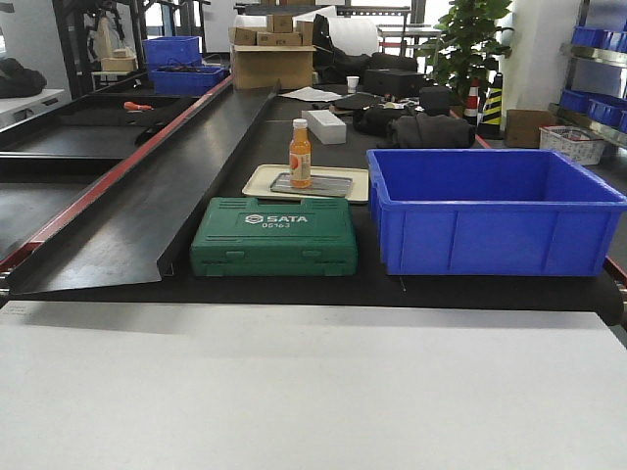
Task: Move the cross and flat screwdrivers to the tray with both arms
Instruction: 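Drive the base away from the table holding both screwdrivers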
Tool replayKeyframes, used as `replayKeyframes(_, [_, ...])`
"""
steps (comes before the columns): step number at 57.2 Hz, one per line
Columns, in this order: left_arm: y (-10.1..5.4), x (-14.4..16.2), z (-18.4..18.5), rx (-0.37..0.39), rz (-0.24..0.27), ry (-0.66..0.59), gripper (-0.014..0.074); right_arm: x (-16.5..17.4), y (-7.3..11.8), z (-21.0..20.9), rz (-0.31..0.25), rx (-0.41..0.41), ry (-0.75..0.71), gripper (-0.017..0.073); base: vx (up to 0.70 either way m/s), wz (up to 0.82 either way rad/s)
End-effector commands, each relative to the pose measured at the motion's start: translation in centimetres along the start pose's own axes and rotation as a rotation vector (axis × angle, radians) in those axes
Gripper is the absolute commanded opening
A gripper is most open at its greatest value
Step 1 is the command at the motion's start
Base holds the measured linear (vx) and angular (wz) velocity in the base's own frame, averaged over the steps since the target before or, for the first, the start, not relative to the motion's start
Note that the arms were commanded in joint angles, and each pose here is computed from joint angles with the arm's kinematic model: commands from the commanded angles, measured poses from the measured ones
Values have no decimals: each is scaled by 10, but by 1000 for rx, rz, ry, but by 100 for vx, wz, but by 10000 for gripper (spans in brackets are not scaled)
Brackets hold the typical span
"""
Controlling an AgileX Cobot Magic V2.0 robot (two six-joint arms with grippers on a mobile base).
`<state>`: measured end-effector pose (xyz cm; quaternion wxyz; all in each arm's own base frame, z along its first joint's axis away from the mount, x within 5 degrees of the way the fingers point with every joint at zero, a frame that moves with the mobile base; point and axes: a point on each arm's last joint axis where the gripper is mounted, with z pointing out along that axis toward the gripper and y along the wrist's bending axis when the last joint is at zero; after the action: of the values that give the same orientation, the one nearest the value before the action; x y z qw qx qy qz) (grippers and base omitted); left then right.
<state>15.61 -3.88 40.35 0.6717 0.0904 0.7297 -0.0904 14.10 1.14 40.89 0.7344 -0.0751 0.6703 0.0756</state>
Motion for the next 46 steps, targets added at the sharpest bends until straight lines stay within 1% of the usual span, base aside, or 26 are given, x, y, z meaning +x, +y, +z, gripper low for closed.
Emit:
replayKeyframes(1, [0,-20,-6,-3,-11,-135,-1,-13,-1,-2,15,19,-50,-8,-1,-1])
replayKeyframes(19, [0,-20,-6,-3,-11,-133,-1,-12,-1,-1,16,19,-47,-8,-7,-6])
replayKeyframes(46, [0,-20,-6,-3,-11,-133,-1,-12,-1,-1,16,19,-47,-8,-21,-17])
